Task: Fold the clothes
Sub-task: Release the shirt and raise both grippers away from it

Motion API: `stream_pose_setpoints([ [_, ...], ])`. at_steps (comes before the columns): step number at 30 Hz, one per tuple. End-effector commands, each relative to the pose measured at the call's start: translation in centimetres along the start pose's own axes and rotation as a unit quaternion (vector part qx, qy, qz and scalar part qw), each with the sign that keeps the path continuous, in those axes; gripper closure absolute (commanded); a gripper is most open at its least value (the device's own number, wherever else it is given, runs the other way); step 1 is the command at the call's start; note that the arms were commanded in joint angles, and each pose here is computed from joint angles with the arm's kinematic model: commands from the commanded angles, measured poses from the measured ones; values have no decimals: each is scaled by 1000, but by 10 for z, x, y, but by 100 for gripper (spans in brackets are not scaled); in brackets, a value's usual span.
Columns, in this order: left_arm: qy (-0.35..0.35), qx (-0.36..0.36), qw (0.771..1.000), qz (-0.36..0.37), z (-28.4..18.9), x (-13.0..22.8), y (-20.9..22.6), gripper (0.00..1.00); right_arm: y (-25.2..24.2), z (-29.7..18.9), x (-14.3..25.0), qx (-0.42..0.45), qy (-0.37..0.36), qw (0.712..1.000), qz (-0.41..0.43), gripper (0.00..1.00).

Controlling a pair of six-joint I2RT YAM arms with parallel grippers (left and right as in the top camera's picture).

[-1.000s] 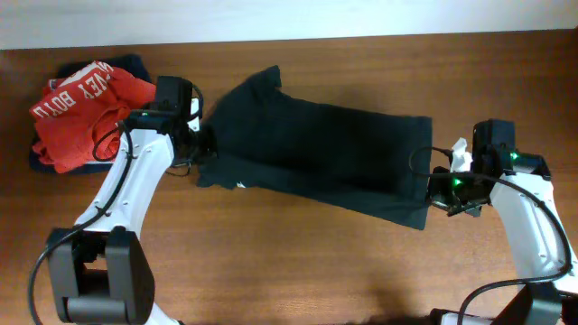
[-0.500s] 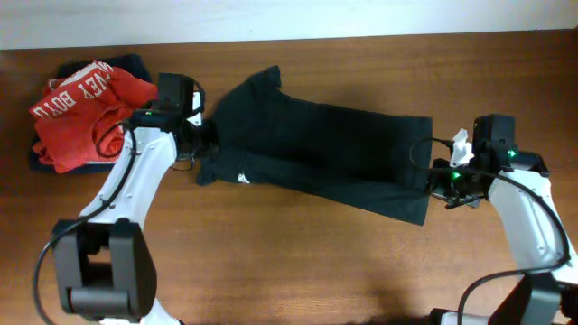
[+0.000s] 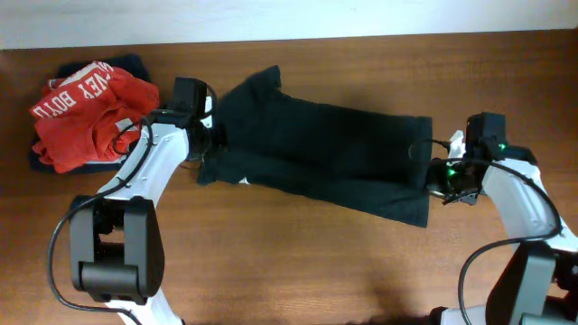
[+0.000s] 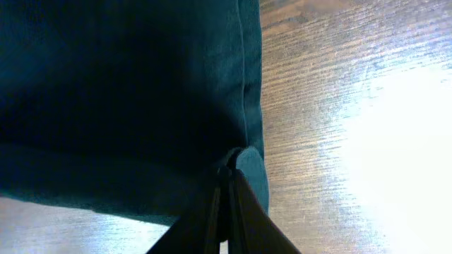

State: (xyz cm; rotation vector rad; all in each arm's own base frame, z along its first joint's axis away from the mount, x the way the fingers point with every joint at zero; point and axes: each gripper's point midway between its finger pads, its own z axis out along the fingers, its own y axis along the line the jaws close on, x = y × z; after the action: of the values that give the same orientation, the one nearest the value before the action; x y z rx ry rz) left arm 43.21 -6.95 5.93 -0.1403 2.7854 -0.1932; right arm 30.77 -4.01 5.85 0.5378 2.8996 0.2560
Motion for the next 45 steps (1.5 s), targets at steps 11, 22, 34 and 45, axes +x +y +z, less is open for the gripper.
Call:
stream_pose_setpoints([
  [11,-35,2,999,15,8,-17,-5,98,-8,9,-4,13,1,1000,5,96],
  [22,-48,-8,999,15,8,-23,-2,36,-7,9,-6,12,-4,1000,5,59],
  [34,-144,32,985,91,-43,-94,-34,36,27,-52,-73,-38,-94,994,-49,49],
  [45,-223,42,964,140,-20,-184,-58,36,42,-82,-123,-48,-189,977,-84,47],
])
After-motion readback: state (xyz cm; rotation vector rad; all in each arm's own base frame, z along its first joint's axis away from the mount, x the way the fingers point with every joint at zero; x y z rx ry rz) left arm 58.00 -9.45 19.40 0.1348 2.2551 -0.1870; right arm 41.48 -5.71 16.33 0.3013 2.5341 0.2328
